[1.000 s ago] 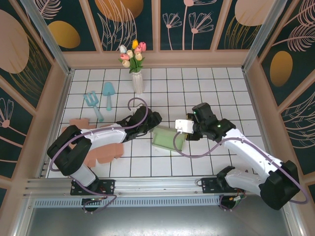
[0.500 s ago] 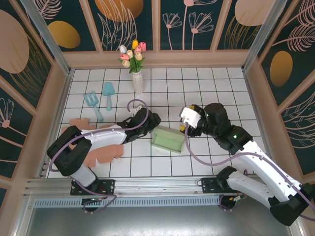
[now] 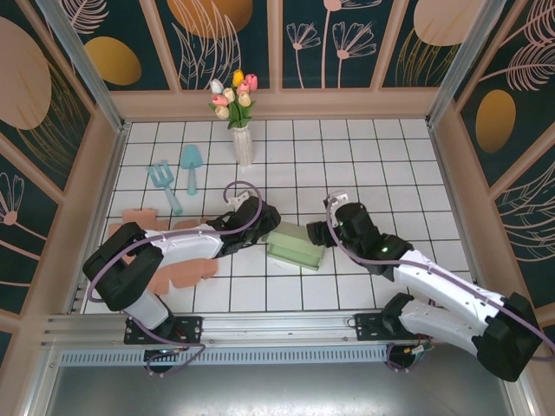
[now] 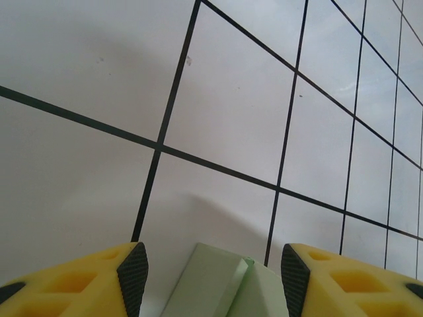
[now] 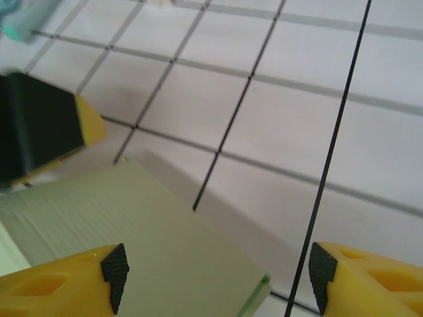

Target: Fold the paper box

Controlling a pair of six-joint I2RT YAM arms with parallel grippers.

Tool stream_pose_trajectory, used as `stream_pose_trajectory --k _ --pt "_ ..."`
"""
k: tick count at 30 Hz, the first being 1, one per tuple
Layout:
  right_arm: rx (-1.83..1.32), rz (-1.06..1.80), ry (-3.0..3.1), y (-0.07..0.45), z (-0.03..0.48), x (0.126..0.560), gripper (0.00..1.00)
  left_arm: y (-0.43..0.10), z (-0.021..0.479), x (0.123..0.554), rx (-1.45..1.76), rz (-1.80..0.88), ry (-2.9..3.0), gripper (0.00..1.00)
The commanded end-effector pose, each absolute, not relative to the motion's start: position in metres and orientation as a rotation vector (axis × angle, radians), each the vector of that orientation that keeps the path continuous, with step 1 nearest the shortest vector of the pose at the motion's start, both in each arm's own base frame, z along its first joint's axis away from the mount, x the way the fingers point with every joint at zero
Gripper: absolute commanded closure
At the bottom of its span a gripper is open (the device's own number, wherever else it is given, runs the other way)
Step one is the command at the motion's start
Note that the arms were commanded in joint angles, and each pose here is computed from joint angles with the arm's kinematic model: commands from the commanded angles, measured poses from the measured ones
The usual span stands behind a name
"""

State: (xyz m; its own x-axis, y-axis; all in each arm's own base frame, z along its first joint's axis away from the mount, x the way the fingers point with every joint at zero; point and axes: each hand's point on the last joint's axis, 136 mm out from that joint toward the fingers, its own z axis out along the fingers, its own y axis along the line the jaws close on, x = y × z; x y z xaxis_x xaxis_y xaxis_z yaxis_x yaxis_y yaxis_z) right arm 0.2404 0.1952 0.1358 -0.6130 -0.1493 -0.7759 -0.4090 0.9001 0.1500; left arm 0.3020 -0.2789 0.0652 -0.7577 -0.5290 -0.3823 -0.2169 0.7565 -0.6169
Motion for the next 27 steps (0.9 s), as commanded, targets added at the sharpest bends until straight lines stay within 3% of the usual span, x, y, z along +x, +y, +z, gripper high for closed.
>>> stream_pose_trajectory --k 1,11,19,24,27 --pt "-0.208 0.392 2.237 0.192 0.115 0.242 0.25 -0.272 0.061 0.300 -0.578 -0.727 2.384 0.42" --pt "-0.139 0.365 2.341 0.193 0.053 0.231 0.25 -0.257 0.054 0.294 -0.595 -0.692 2.364 0.42" --pt "-0.050 0.439 2.275 0.210 0.060 0.248 0.27 -0.250 0.059 0.304 -0.547 -0.585 2.334 0.42" --pt "-0.045 0.394 2.266 0.219 0.063 0.272 0.26 -0.220 0.079 0.318 -0.524 -0.359 2.271 0.36" --pt "-0.054 0.428 2.285 0.232 0.056 0.281 0.27 -0.212 0.080 0.314 -0.514 -0.352 2.277 0.32"
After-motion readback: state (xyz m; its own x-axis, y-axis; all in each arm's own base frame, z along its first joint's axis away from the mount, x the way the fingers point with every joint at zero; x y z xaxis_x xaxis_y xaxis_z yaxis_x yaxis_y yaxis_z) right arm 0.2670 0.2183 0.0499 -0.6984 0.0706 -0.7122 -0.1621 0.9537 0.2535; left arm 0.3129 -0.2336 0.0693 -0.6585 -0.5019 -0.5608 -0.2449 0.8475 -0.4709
